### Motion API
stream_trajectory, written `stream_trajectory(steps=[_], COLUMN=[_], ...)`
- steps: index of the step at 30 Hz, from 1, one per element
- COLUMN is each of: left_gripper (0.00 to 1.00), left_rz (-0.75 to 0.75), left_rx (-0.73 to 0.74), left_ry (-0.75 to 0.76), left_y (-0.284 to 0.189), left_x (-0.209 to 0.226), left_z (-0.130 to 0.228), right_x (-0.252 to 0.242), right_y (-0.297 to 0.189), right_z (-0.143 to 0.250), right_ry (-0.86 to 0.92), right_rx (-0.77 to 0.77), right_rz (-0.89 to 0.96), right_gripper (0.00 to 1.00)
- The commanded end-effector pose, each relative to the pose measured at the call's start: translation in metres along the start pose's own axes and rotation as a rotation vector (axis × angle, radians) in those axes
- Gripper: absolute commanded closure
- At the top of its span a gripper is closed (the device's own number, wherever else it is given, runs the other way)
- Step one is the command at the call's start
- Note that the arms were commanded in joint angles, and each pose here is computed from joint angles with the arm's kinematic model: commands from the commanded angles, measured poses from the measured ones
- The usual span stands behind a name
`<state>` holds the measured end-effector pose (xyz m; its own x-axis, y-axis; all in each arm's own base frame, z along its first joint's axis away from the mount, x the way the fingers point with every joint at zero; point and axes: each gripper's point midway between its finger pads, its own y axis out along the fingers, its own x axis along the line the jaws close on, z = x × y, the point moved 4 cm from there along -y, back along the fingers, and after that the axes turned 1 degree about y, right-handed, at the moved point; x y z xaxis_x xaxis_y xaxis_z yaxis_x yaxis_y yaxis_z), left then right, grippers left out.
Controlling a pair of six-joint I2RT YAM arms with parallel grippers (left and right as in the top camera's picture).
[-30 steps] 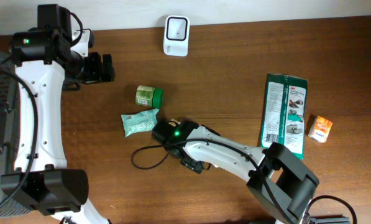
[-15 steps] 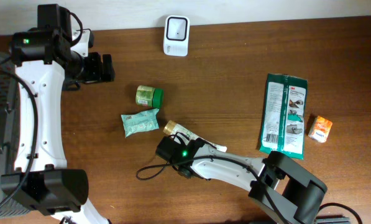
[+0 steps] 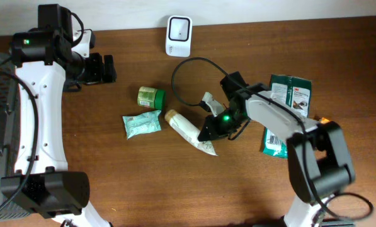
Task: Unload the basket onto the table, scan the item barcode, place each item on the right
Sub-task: 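Lift the white tube upright with the right gripper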
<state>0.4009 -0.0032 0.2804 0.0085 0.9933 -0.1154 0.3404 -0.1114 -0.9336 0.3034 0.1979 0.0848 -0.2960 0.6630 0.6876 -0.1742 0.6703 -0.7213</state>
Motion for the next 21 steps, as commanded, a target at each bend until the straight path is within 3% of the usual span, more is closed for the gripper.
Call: stream_trajectory(steps=[1,4,6,10,13,14,15,18,21], left_gripper=[0.01,0.01,0.01,0.01,0.01,0.01,0.01,0.01,0.01], left_rz=[0.001,0.001,0.001,0.001,0.001,0.001,0.001,0.001,0.001], left_rx=[-0.013,-0.013,-0.013,-0.013,-0.013,-0.013,-0.013,-0.013,-0.013], left_ry=[0.008,0.008,0.008,0.008,0.008,0.008,0.008,0.008,0.008], left_y=[-0.005,-0.005,-0.005,-0.005,-0.005,-0.005,-0.005,-0.005,-0.005], left_x=[0.001,0.001,0.001,0.001,0.001,0.001,0.001,0.001,0.001], left_z=[0.000,0.000,0.000,0.000,0.000,0.000,0.000,0.000,0.000], right_x=[-0.019,-0.068,-0.095,-0.120,-0.095,-0.081,-0.071,-0.074,-0.079], right_y=[0.008,-0.014,-0.028,-0.048,-0.068,-0.077,-0.081,-0.067,-0.028], right_z=[-0.006,-0.009,-0.007,-0.004,-0.012,-0.018,-0.023,-0.018,-0.007], right_ry=[0.112,0.197,0.237,0.263,0.101,0.045,0.018,-0.002,-0.082], right_rx=[-0.004,-0.064,-0.087,-0.121,-0.076,-0.078,-0.093,-0.078,-0.004], right_rz=[-0.073,0.078,0.194,0.245,0.198,0.149,0.104,0.113,0.226], right_gripper=[0.96,0.94,0.73,0.53,0.36,0.23,0.02,0.02,0.13])
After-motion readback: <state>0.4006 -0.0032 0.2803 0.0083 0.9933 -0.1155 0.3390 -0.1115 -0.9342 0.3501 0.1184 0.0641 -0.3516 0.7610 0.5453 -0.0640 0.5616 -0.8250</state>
